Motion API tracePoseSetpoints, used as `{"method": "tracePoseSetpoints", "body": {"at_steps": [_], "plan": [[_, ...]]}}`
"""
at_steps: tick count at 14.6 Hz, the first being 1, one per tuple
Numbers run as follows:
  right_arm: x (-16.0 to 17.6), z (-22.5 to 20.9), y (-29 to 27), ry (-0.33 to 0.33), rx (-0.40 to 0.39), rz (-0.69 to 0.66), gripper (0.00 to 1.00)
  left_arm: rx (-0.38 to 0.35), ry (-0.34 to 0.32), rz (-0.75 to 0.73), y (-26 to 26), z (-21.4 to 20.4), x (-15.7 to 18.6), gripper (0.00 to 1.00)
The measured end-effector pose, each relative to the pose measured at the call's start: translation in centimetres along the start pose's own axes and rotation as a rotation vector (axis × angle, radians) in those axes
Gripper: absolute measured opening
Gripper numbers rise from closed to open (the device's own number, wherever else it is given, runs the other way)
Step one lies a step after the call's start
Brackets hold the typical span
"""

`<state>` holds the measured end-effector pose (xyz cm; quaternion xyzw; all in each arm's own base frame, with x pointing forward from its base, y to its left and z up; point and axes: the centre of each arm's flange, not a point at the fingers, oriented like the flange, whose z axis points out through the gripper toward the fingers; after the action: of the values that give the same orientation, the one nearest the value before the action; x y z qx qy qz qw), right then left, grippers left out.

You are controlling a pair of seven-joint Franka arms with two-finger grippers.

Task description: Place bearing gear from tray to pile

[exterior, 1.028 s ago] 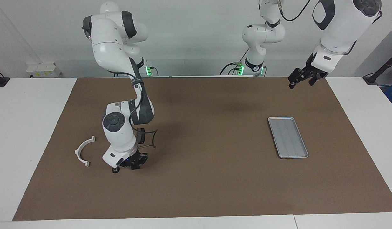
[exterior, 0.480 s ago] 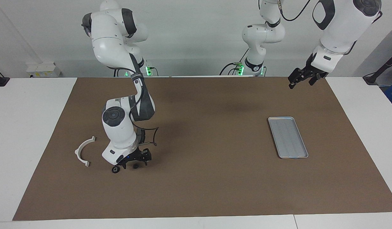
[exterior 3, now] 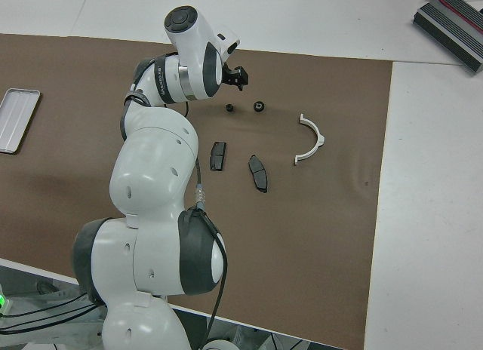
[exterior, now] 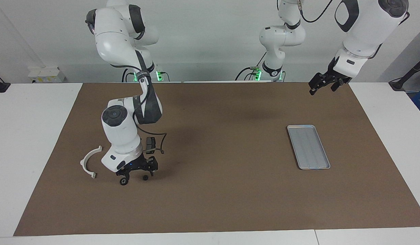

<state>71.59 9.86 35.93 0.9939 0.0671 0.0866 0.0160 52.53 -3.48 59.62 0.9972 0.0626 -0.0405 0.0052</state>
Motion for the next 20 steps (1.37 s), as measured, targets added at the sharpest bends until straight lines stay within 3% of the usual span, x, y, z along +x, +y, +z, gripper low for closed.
{"method": "tracePoseSetpoints", "body": {"at_steps": [5,10,14,20], "plan": [[-0.7,-5.0,0.3,0.041,-0.007,0.001,1.00,0.000,0.000,0.000,0.0,0.0,0.0,1.00],[-4.7,-16.2,2.8,-0.053,-0.034,0.044,1.00,0.000,0.000,0.000,0.0,0.0,0.0,1.00],[-9.2,-25.9,4.5,-0.072,0.009,0.105,1.00,0.000,0.000,0.000,0.0,0.0,0.0,1.00],[-13.9,-32.1,7.3,-0.119,0.022,0.168,1.00,0.000,0.000,0.000,0.0,0.0,0.0,1.00]]}}
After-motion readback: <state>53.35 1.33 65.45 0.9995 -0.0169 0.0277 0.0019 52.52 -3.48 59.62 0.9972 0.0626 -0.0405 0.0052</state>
